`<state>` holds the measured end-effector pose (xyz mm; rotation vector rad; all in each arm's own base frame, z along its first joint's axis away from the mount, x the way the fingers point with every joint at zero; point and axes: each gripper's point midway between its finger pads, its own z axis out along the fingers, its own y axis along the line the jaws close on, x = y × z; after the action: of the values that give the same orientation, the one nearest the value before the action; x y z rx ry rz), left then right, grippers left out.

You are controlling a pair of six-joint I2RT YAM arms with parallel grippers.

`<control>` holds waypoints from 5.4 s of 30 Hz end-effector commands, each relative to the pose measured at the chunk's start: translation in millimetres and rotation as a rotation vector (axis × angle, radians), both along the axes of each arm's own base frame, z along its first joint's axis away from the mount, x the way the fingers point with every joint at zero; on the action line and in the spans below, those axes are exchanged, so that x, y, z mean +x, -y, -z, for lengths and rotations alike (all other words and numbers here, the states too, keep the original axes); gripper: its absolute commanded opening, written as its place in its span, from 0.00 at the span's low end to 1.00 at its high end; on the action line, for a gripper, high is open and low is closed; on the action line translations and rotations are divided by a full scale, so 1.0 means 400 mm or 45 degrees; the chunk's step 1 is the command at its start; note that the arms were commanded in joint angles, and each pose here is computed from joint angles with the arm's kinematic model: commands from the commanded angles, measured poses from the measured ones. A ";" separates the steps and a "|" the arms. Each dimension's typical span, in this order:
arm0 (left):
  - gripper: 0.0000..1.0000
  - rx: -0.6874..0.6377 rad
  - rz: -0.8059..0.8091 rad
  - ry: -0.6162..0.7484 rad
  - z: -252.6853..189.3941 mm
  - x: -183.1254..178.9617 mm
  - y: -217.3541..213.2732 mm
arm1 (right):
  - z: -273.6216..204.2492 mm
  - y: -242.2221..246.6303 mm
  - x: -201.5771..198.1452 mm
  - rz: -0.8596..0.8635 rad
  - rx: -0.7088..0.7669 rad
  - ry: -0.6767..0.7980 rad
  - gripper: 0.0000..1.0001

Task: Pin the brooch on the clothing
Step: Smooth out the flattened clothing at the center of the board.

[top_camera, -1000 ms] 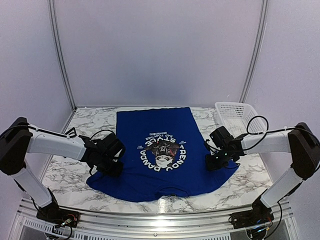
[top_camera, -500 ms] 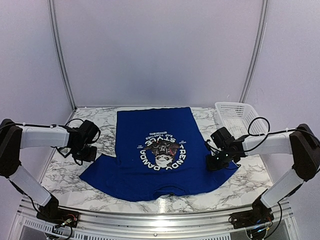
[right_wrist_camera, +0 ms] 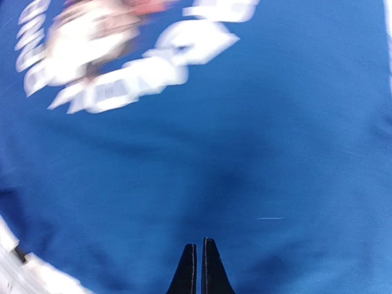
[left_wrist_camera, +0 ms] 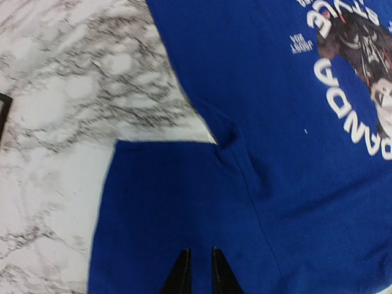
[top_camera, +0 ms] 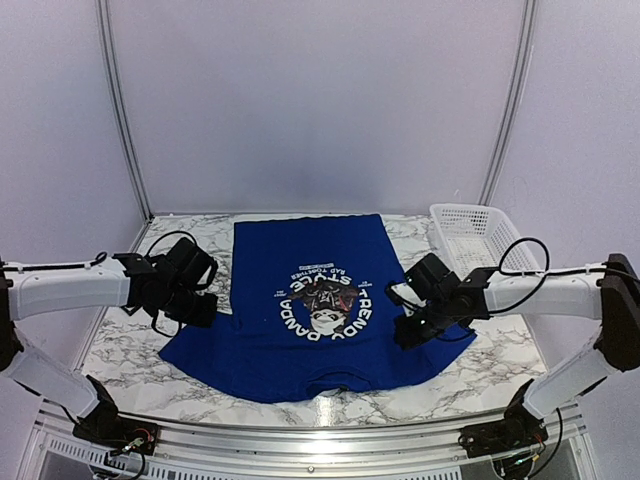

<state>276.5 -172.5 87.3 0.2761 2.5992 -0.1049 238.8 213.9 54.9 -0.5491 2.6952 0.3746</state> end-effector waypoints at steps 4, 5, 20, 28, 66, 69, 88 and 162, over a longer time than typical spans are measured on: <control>0.13 -0.101 0.298 -0.105 -0.002 -0.141 0.190 | -0.047 -0.223 -0.155 -0.448 0.149 -0.066 0.00; 0.13 -0.100 0.365 -0.090 -0.011 -0.152 0.221 | -0.036 -0.222 -0.163 -0.445 0.142 -0.090 0.00; 0.12 0.263 0.459 -0.091 0.185 0.002 0.283 | 0.095 -0.140 0.043 -0.175 -0.058 -0.037 0.00; 0.22 0.311 0.460 0.046 0.128 0.095 0.285 | 0.072 -0.167 0.118 -0.252 -0.078 0.016 0.00; 0.34 -0.022 1.187 -0.049 0.087 -0.322 0.388 | -0.016 -0.272 -0.309 -0.694 0.379 -0.377 0.00; 0.35 -0.056 1.393 0.102 -0.003 -0.358 0.474 | -0.072 -0.298 -0.240 -0.667 0.414 -0.296 0.00; 0.40 0.129 1.998 0.071 0.124 -0.508 0.566 | 0.017 -0.352 0.014 -0.415 0.371 -0.113 0.00; 0.27 0.188 2.092 0.058 0.092 -0.523 0.653 | -0.014 -0.132 -0.247 -0.271 0.262 -0.299 0.30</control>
<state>73.9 -436.6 81.5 2.1521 1.6313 -0.4826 141.8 259.1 51.7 -0.7988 2.8063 0.7257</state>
